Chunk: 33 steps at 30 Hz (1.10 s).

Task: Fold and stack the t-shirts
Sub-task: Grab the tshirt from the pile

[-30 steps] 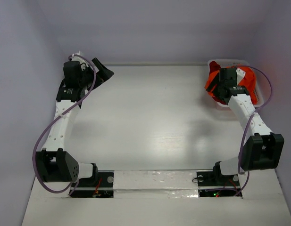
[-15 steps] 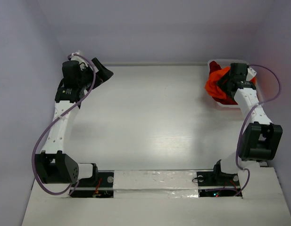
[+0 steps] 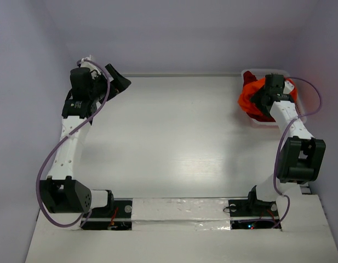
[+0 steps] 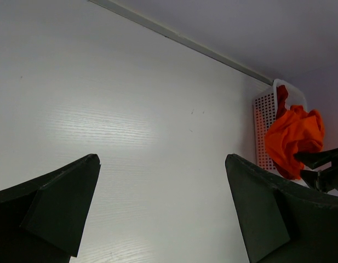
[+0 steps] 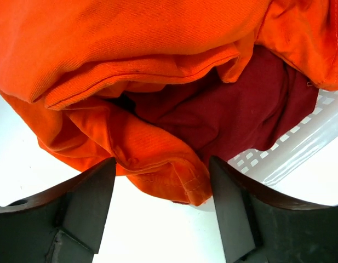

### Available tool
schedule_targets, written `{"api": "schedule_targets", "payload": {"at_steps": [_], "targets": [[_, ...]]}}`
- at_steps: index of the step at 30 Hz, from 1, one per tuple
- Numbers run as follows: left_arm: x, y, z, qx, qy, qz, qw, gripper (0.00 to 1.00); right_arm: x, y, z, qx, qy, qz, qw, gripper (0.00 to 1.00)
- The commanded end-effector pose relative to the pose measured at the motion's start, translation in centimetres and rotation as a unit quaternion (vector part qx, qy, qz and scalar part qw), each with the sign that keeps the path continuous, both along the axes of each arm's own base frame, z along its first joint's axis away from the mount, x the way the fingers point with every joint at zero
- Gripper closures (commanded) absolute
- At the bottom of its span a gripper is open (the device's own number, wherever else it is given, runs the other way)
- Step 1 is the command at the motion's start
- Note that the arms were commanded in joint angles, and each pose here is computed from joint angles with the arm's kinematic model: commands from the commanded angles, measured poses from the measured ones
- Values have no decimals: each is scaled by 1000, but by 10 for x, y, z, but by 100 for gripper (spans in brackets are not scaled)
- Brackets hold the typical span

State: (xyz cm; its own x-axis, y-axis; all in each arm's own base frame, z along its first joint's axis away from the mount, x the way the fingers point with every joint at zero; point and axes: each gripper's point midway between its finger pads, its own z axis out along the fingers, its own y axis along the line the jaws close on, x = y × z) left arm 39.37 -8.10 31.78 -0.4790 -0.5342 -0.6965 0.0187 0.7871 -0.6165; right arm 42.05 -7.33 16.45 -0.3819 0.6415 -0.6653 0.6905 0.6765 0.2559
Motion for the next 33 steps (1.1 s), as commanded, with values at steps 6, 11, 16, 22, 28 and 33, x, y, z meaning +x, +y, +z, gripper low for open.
{"api": "schedule_targets", "payload": {"at_steps": [6,11,16,22,28,33], "targets": [[3,-1,18,5,-26,-8,1000,1,11,-5,22,-1,-40,-12,999,35],[5,0,20,7,-26,-6,1000,1,10,0,19,9,-38,-7,999,36],[9,0,24,8,-28,-5,1000,1,5,6,14,23,-37,2,999,37],[13,1,30,8,-30,-2,1000,1,-9,7,10,20,-35,5,999,38],[14,1,35,7,-33,-1,999,1,-21,5,10,13,-40,-4,999,41],[13,1,30,7,-28,-3,1000,1,-23,2,16,7,-47,-10,999,43]]}}
